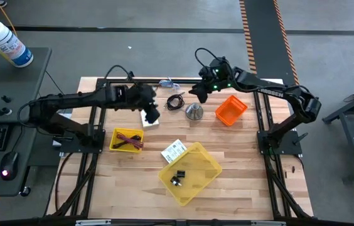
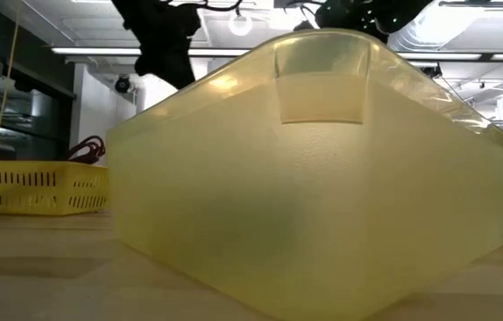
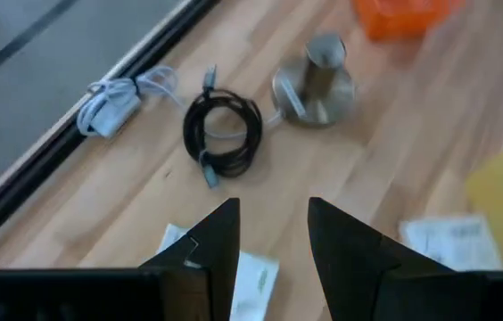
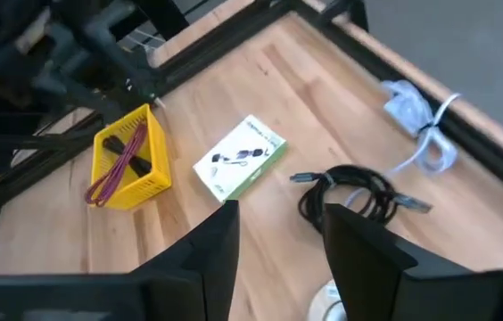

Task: Pick and place items into bin
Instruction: Put the black cable charger into the left yellow bin

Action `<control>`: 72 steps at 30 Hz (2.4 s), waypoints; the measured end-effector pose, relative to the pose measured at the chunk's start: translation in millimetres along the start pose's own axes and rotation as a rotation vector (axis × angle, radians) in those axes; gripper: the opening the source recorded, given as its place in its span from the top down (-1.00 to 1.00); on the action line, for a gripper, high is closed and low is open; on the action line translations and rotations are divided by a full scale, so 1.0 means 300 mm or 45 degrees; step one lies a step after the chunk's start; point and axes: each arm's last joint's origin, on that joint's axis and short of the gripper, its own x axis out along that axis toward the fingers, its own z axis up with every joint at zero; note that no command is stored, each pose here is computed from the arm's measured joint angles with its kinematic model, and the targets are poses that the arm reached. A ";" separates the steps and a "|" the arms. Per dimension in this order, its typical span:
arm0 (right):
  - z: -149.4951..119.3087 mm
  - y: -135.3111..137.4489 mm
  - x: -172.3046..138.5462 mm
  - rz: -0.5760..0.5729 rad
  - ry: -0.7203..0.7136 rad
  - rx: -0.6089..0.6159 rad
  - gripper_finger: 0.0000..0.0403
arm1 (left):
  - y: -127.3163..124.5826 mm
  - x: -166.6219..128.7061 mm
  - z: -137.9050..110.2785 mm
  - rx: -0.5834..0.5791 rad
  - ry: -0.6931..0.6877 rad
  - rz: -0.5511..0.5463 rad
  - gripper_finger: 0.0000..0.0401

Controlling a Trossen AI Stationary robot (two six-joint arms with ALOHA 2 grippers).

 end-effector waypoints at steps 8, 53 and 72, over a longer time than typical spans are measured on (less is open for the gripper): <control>-0.037 -0.023 0.134 -0.110 0.006 0.032 0.06 | 0.064 -0.001 0.020 -0.150 -0.003 -0.065 0.39; 0.181 -0.191 0.062 -0.347 0.172 0.254 -0.05 | 0.236 0.195 0.106 -0.114 -0.102 -0.367 0.39; 0.231 -0.086 -0.111 -0.331 0.053 0.205 -0.04 | 0.251 0.503 0.050 0.013 0.032 -0.260 0.39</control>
